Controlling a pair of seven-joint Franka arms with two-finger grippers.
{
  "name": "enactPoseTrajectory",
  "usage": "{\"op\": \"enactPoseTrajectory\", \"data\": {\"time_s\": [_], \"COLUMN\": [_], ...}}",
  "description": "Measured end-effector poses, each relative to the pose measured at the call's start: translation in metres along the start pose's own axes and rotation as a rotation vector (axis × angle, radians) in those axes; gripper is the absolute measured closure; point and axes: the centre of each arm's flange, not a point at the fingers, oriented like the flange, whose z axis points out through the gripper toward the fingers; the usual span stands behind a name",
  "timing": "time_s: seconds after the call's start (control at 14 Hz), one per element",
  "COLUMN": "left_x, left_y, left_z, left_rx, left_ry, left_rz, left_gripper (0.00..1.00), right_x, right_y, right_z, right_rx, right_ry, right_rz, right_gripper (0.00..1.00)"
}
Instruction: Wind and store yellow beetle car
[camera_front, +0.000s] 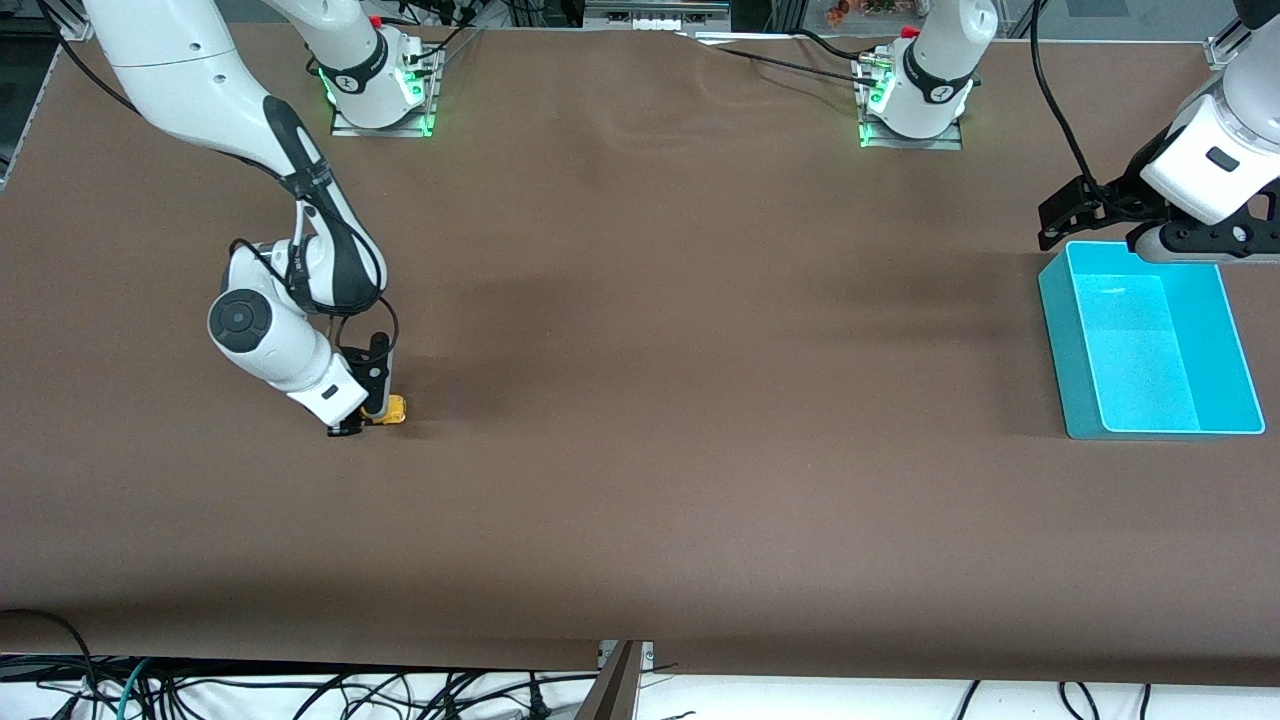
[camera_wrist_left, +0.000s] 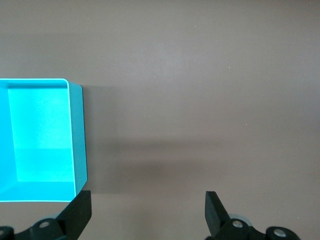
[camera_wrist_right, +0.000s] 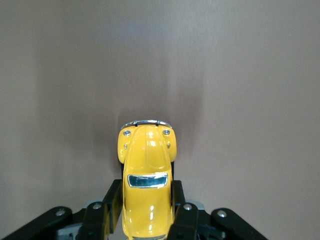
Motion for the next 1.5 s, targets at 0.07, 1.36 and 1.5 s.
{"op": "enactPoseTrajectory", "data": {"time_s": [0.07, 1.36, 1.5], "left_x": [0.000, 0.000, 0.000], "left_y": [0.000, 0.000, 0.000], "left_z": [0.000, 0.001, 0.001], "left_rx": [0.000, 0.000, 0.000], "left_ry": [0.000, -0.001, -0.001], "left_rz": [0.000, 0.000, 0.000], "left_gripper": [0.00, 0.00, 0.00], "right_x": [-0.009, -0.104, -0.093], "right_y": [0.001, -0.002, 0.008], "right_z": [0.000, 0.009, -0.002], "right_rx": [0.000, 0.002, -0.035], "right_ry": [-0.001, -0.008, 0.003], "right_rz": [0.004, 0.042, 0.026], "right_gripper": [0.56, 0.39, 0.17]}}
